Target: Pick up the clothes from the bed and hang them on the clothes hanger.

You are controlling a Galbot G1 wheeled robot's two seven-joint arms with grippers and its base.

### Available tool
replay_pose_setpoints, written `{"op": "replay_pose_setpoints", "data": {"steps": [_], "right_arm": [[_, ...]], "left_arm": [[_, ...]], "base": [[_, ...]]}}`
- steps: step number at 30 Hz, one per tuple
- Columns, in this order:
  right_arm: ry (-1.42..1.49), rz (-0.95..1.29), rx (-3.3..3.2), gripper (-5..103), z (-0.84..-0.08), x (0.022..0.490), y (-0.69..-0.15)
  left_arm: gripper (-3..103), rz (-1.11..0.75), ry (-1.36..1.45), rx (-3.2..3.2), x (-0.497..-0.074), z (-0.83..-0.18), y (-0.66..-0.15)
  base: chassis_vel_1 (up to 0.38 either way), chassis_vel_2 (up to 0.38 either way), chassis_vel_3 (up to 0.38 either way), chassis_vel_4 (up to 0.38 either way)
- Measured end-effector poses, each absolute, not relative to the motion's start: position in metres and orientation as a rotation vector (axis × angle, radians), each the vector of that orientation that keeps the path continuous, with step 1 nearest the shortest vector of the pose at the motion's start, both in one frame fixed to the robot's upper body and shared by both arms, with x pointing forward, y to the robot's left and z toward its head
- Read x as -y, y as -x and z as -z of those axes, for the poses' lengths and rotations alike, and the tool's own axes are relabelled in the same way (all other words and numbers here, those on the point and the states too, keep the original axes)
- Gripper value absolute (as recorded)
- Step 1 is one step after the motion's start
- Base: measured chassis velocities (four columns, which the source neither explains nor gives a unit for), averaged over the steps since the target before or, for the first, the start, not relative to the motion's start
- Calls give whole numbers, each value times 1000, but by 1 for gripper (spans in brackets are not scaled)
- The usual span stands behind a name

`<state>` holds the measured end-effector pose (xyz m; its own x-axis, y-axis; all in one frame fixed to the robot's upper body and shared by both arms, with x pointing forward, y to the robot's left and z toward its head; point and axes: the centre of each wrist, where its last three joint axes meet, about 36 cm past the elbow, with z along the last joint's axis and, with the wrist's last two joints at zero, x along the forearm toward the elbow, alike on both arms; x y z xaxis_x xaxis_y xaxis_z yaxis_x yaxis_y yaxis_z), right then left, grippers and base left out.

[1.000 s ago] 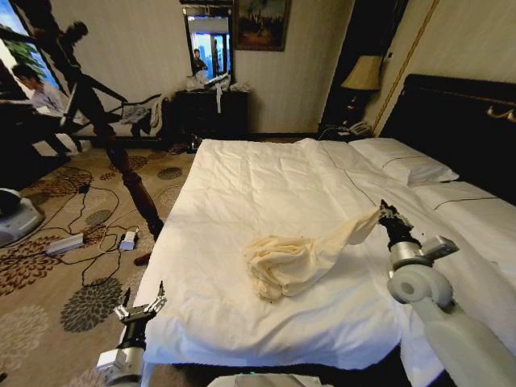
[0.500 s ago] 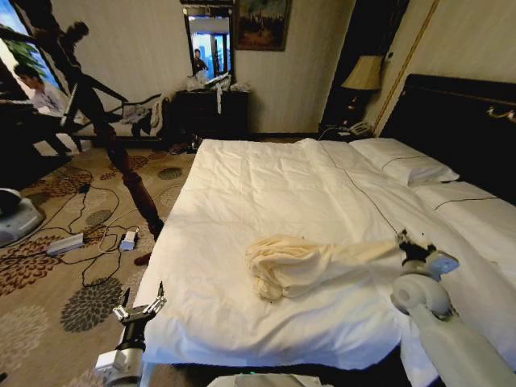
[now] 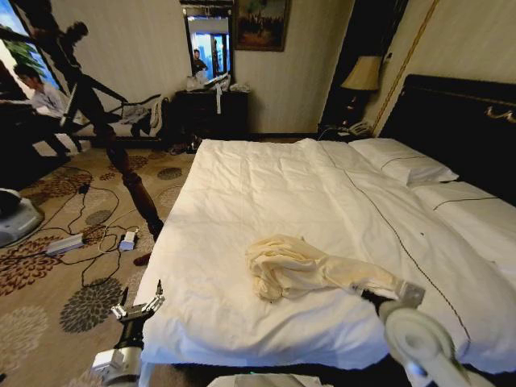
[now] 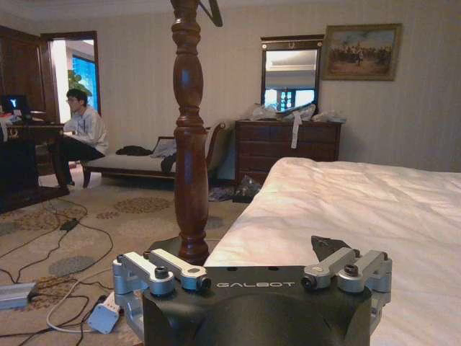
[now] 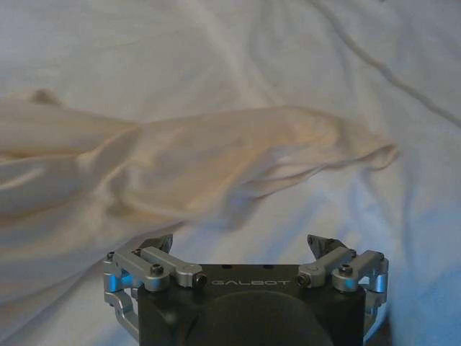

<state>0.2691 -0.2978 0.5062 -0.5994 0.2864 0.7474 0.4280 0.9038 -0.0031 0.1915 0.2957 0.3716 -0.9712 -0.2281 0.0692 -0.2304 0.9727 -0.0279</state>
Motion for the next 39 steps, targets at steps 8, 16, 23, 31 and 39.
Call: {"op": "replay_pose_setpoints", "data": {"steps": [8, 16, 23, 31, 39], "right_arm": [[248, 721, 2359, 100, -490, 279, -287], [256, 967, 2317, 100, -458, 262, -310], [300, 977, 2275, 84, -446, 252, -304], [329, 986, 2241, 91, -454, 242, -289], [381, 1050, 2200, 100, -441, 232, -290]], "left_arm": [[100, -71, -365, 3045, -295, -363, -196], [100, -67, -377, 3028, -299, -361, -195], [100, -74, -375, 3021, -293, -358, -196], [100, -66, -376, 3014, -292, -356, -195], [100, -51, -371, 3017, -292, -360, -192]], "base": [[0, 0, 0, 0], [0, 0, 0, 0], [0, 0, 0, 0], [0, 0, 0, 0], [0, 0, 0, 0]]}}
